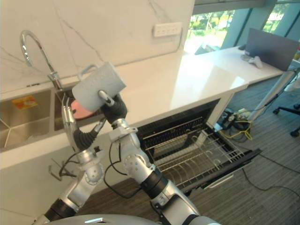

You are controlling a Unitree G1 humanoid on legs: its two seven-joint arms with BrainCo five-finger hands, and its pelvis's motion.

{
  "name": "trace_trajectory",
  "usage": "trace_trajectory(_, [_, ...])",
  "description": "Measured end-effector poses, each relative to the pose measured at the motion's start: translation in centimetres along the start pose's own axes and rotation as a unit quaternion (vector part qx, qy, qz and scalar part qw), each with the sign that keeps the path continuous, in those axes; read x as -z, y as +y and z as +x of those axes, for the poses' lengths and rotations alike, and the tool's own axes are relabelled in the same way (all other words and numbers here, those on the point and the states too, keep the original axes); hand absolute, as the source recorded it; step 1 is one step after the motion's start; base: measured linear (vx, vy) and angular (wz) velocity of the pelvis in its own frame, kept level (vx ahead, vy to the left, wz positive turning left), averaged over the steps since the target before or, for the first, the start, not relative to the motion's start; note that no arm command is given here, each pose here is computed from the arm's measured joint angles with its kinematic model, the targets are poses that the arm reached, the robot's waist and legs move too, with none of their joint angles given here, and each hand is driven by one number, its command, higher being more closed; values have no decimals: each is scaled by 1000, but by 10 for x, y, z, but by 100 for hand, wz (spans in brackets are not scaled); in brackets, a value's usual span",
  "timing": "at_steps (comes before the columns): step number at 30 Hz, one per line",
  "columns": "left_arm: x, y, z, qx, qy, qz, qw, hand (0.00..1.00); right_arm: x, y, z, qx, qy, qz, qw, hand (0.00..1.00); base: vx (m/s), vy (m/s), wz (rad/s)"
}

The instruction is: Walk over to the sink, pick up the cup, carry it to the dishwasher, place the cup inside the dishwasher, then close the dishwasher door

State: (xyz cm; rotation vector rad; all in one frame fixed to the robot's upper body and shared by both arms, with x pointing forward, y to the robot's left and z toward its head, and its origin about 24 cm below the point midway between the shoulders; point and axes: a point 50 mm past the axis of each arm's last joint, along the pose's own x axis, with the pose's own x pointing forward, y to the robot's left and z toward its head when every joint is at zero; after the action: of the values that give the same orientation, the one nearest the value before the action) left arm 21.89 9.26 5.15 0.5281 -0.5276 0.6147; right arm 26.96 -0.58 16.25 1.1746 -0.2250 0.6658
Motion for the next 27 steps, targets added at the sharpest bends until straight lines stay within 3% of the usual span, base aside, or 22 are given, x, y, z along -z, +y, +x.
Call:
trace_trajectory(3, [14,4,-6,-10,36,31,999,0,-9,21,11,-45,-40,29,998,100,1,3,-9])
trace_trajectory(7, [23,12,6,-57,59,38,996,0,-26,9,7,-27,-89,32,995,100,-3,3,-1])
trace_trajectory(10, [26,15,10,-58,84,-1,995,0,-56,-8,-10,9,-158,25,987,100,0,0,0])
trace_trajectory(14, [12,3,2,51,109,-125,985,0,-97,-24,-33,41,-232,-11,972,100,10,3,-2])
trace_trajectory(15, [-1,-8,-13,142,119,-191,964,0,-115,-33,-46,52,-258,-41,964,100,27,8,-5])
trace_trajectory(18, [-19,-23,-42,289,137,-270,908,0,-144,-48,-73,78,-300,-88,947,100,36,5,-12])
trace_trajectory(21, [-19,-31,-64,430,204,-364,801,0,-178,-62,-110,116,-333,-161,922,100,27,2,-9])
trace_trajectory(22, [-14,-31,-70,462,237,-391,760,0,-190,-70,-123,139,-336,-188,912,100,27,3,-18])
trace_trajectory(23, [-10,-31,-74,476,253,-400,742,0,-195,-75,-130,153,-338,-199,907,100,41,9,-17])
trace_trajectory(26, [14,-25,-102,542,335,-415,649,0,-223,-95,-169,225,-337,-260,877,100,30,7,-5])
trace_trajectory(27, [16,-24,-104,546,341,-414,643,0,-224,-97,-172,231,-335,-264,874,100,0,0,0])
